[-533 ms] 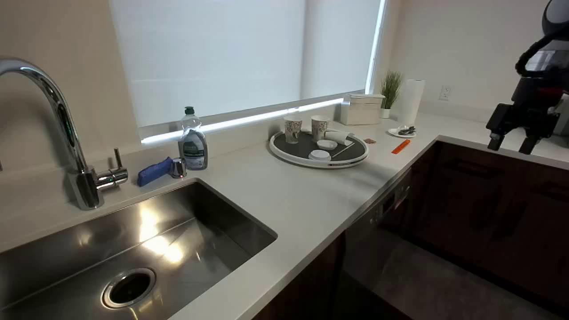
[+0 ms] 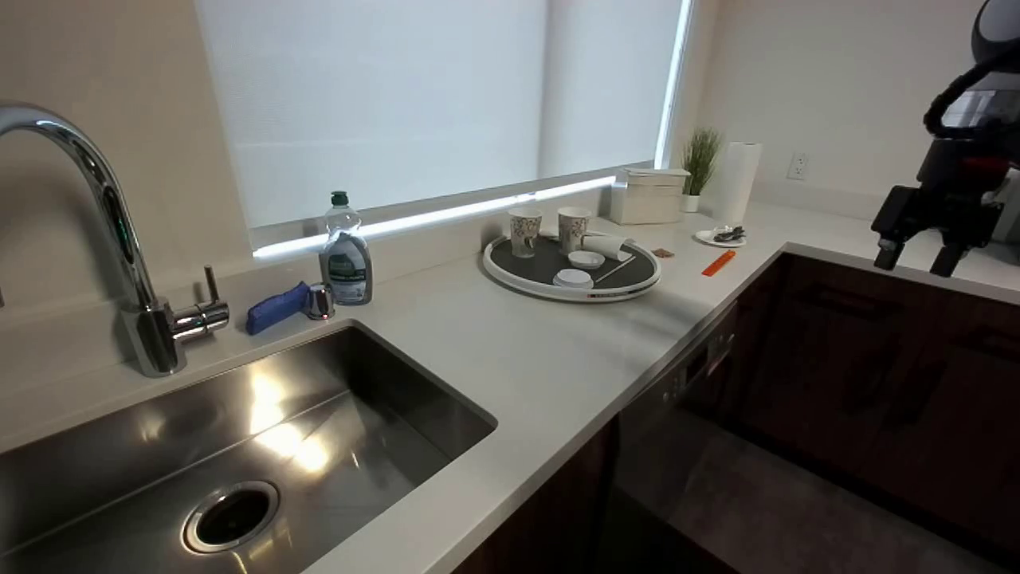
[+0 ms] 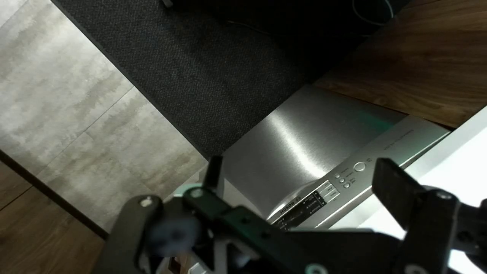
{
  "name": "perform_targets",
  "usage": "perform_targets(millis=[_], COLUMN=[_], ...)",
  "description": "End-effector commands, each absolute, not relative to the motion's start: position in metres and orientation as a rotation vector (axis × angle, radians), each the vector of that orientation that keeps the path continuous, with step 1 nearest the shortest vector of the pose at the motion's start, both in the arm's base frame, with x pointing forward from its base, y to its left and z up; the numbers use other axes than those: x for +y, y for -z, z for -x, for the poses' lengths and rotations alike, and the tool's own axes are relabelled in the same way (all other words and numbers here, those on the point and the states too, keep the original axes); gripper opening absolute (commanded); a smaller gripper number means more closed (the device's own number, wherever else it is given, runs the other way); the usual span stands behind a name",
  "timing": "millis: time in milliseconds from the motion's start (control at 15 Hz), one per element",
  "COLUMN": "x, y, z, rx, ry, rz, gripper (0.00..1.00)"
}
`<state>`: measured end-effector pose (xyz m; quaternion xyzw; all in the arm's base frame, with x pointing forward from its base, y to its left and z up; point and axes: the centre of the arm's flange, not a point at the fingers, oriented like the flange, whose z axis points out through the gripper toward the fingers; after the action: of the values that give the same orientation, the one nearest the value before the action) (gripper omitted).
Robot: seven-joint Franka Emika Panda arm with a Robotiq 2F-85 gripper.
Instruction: Press a button the dishwasher
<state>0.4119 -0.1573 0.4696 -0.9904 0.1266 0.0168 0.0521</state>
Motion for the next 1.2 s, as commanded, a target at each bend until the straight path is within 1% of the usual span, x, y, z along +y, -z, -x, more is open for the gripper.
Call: perform_targets(millis=[0,467,800,933,1133], x=[-0.144,-0.093,-0.078,-0.075,-0.074], y=[-0.454,-0.374,-0.327,-0.315,-0.319], z=[-0.421,-0.463,-0.478,-0.481,-0.476], rx=[0.322,-0.22,-0.501,-0.574,-0.521], ry=[-0.057,-0.036,-0.082,-0.105,-0.124], rz=[3.033,3.091,3.077,3.063,3.059], gripper=[1.0,1.0,1.0,1.0,1.0])
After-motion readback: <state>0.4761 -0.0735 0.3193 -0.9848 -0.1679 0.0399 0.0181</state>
